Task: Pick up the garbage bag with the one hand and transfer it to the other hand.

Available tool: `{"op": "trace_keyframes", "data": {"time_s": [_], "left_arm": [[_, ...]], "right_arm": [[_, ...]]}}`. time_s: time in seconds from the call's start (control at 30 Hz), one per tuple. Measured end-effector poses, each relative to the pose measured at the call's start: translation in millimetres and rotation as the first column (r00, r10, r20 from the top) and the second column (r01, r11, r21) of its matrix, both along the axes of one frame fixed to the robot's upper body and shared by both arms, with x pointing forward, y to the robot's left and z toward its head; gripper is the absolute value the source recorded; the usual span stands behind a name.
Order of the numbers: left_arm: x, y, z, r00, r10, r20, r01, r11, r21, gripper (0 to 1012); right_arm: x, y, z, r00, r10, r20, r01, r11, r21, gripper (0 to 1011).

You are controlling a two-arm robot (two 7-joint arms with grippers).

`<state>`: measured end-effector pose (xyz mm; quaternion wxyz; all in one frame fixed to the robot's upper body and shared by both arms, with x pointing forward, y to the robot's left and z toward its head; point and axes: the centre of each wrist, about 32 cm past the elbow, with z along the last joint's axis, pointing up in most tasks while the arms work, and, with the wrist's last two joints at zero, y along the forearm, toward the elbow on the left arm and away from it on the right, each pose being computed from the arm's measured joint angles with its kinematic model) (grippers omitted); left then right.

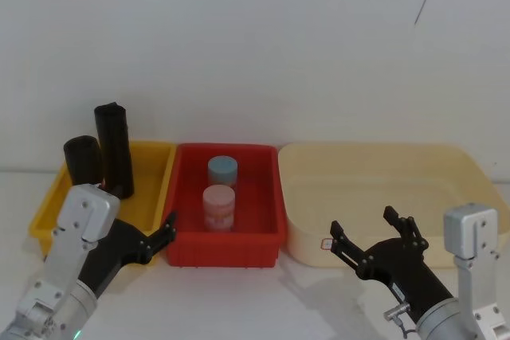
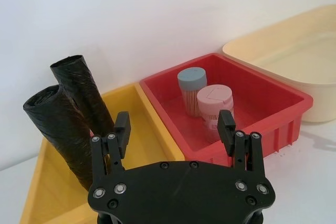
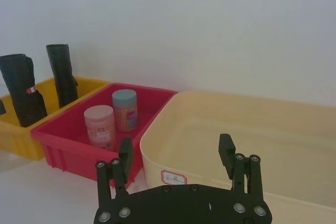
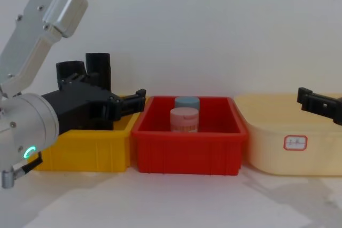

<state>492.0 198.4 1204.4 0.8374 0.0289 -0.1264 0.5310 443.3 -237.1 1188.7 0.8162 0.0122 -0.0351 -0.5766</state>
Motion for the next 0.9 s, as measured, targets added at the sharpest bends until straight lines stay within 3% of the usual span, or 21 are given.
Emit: {"op": "trace_keyframes", "data": {"time_s": [0.9], "left_arm": [[0.0,0.0,0.0,1.0000,0.000,0.000,0.000,1.0000,0.000,1000]], "right_arm": [[0.0,0.0,0.0,1.000,0.000,0.000,0.000,1.000,0.000,1000]]}}
